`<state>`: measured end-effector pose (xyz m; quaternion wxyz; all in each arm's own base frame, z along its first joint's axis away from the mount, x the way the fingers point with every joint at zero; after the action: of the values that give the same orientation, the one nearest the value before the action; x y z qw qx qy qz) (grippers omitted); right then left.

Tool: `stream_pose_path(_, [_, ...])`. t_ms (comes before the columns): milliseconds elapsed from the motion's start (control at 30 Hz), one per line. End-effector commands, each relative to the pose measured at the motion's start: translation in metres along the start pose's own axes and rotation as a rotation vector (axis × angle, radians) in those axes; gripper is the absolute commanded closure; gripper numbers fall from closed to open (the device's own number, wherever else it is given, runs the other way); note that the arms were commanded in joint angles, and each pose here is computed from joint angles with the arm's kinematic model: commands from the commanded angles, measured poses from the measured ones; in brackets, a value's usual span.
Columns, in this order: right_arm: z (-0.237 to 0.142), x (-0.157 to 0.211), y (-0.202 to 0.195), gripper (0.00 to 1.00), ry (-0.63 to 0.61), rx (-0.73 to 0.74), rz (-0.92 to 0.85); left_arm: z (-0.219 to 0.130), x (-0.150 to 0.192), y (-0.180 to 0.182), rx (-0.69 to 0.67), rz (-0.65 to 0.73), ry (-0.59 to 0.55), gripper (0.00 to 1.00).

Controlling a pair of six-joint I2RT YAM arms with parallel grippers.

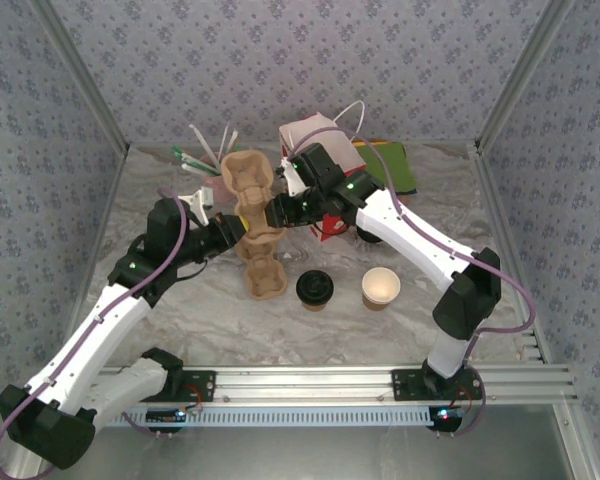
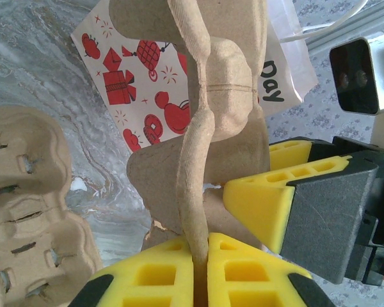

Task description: Pack the takeout coffee

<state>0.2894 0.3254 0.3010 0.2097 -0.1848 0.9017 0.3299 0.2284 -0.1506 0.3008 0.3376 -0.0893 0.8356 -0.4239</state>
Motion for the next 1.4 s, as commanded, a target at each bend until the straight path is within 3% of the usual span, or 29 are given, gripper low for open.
stream_pose_path(0, [0.0, -0.001, 0.002, 0.68, 0.01, 0.017, -0.003, -0.007, -0.006, -0.011, 0.062, 0.015, -0.033, 0.91])
stream_pose_path(433, [0.002, 0.0, 0.001, 0.79, 0.017, 0.022, 0.0, -0.005, -0.005, -0.01, 0.06, 0.015, -0.028, 0.89])
stream_pose_path(633, [-0.002, -0.002, 0.001, 0.85, 0.005, 0.009, 0.006, -0.004, -0.004, -0.008, 0.051, 0.015, -0.024, 0.75])
stream_pose_path(700, [-0.004, -0.003, 0.001, 0.85, -0.002, 0.003, 0.009, -0.004, -0.004, -0.007, 0.045, 0.018, -0.025, 0.65])
stream_pose_path(833, [-0.01, -0.004, -0.001, 0.86, -0.02, -0.005, 0.022, -0.007, -0.006, -0.008, 0.027, 0.032, -0.033, 0.57])
stream_pose_path(1367, [-0.035, -0.011, -0.012, 0.9, -0.079, -0.002, 0.048, -0.013, -0.016, -0.014, 0.01, 0.065, -0.046, 0.46])
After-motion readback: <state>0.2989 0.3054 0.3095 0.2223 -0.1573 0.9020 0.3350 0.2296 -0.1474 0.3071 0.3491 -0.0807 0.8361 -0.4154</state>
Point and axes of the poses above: each hand's point on the last joint's axis, 136 mm out from that joint toward the fingers, its own z axis out along the fingers, its own y axis along the line the jaws close on, x = y × z, the point moved 6 cm from there along -z, back along the fingers, and after that the axes turned 1 degree about z, right-handed, at the moved point
